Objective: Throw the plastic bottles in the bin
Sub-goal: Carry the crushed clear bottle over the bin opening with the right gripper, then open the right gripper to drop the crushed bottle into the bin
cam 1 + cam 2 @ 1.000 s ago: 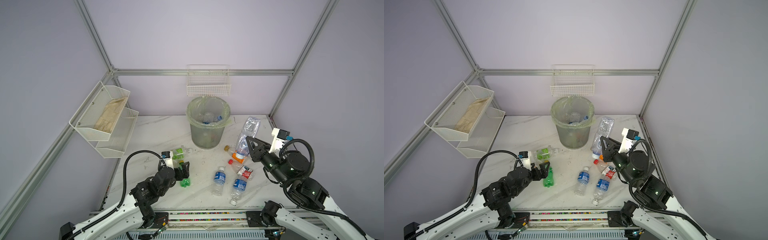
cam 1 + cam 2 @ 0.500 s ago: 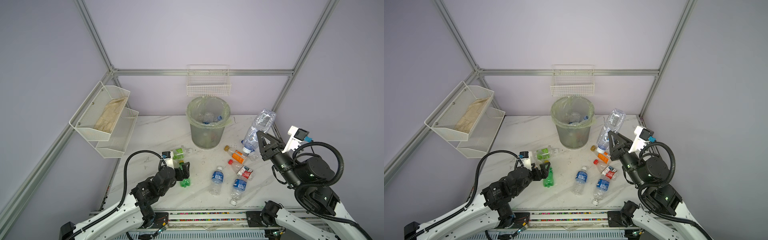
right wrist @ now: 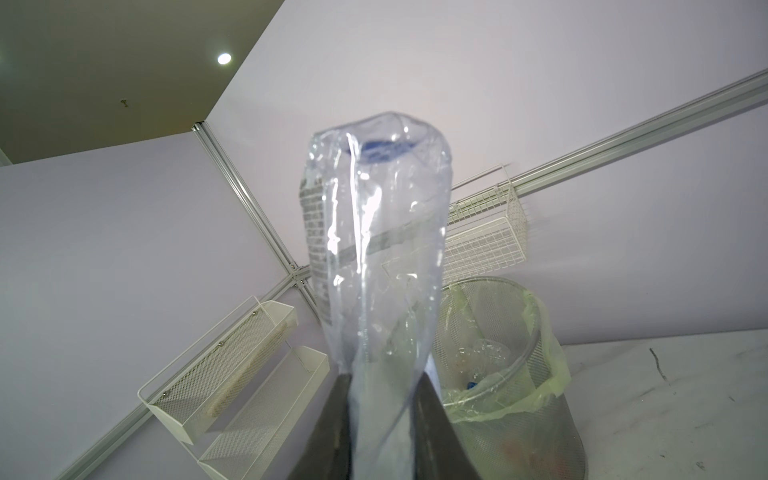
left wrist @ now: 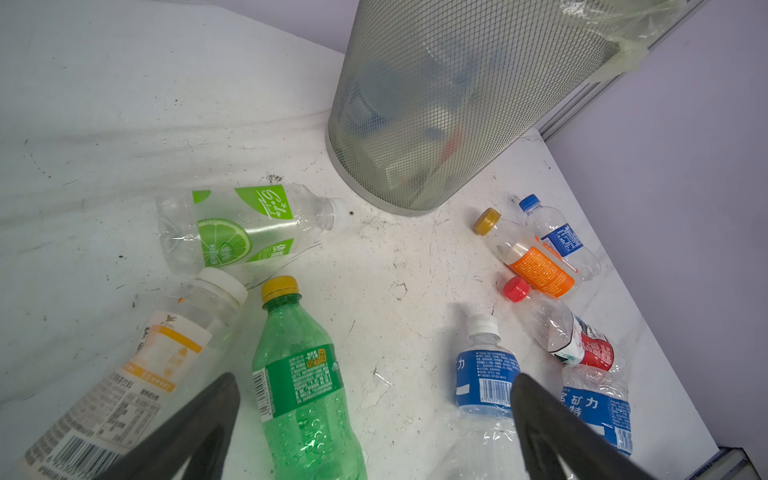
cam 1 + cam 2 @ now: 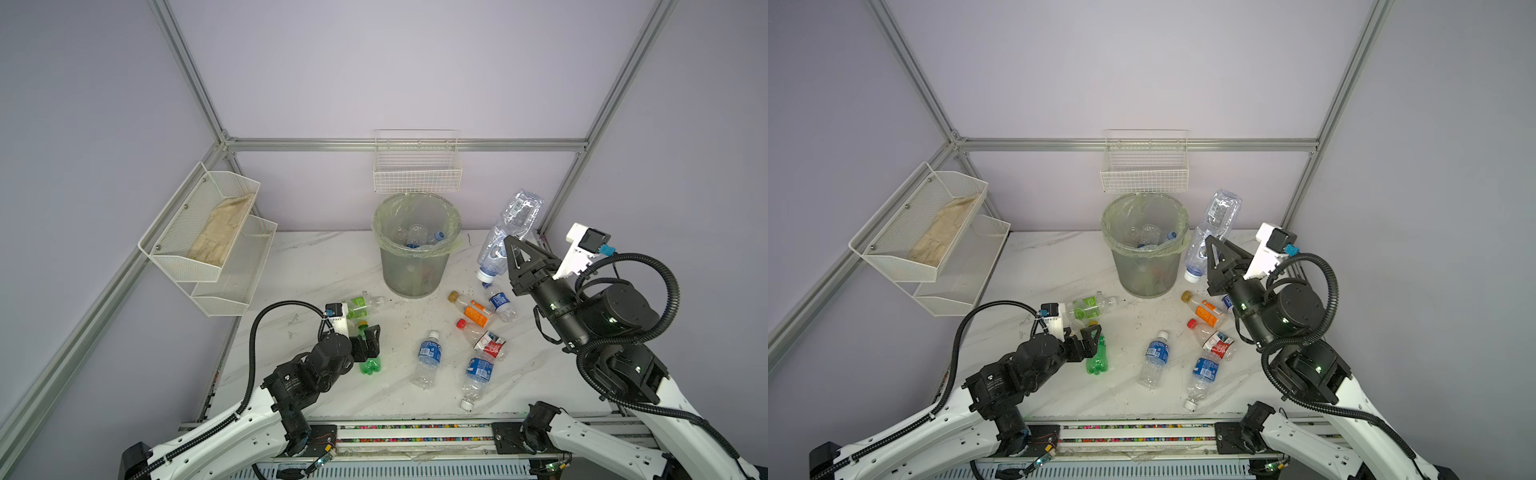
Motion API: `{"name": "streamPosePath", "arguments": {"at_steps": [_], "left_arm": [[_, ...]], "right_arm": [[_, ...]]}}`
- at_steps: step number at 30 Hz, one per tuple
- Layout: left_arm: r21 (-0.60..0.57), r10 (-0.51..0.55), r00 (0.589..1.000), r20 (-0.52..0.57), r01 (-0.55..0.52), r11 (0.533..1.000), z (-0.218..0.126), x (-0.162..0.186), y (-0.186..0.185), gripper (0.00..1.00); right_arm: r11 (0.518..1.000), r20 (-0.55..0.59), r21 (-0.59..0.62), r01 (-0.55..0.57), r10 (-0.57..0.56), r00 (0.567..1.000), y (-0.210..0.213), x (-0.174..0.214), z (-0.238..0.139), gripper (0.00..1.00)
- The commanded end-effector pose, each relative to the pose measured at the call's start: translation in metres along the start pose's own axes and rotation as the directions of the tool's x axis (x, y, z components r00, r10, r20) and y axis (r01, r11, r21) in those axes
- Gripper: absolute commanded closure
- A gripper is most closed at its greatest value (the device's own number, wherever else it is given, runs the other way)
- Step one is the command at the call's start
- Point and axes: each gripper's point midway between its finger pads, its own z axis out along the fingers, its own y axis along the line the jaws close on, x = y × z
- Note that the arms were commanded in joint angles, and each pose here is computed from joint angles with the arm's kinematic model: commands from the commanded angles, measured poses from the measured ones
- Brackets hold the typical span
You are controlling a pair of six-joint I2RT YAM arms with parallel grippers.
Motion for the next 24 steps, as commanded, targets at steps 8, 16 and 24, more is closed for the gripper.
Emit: {"name": "streamPosePath", "arguments": {"at_steps": [8, 16, 24], "left_arm": [[0.069, -0.056, 0.998, 0.019, 0.055, 0.996, -0.011, -0.011, -0.011, 0.0], [0.1, -0.073, 0.997, 0.006, 0.072, 0.992, -0.021, -0.014, -0.016, 0.0], [0.101, -0.075, 0.997, 0.015, 0.073, 0.992, -0.024, -0.015, -0.013, 0.0]], "right_arm": [[0.98, -0.048, 0.102, 0.173, -0.168, 0.985, 0.012, 0.033, 0.128, 1.0], [0.935, -0.27, 0.247, 0.256, -0.187, 0.945, -0.043, 0.096, 0.212, 0.03], [0.971, -0.136, 0.161, 0.175, -0.154, 0.979, -0.015, 0.039, 0.162, 0.03]]}}
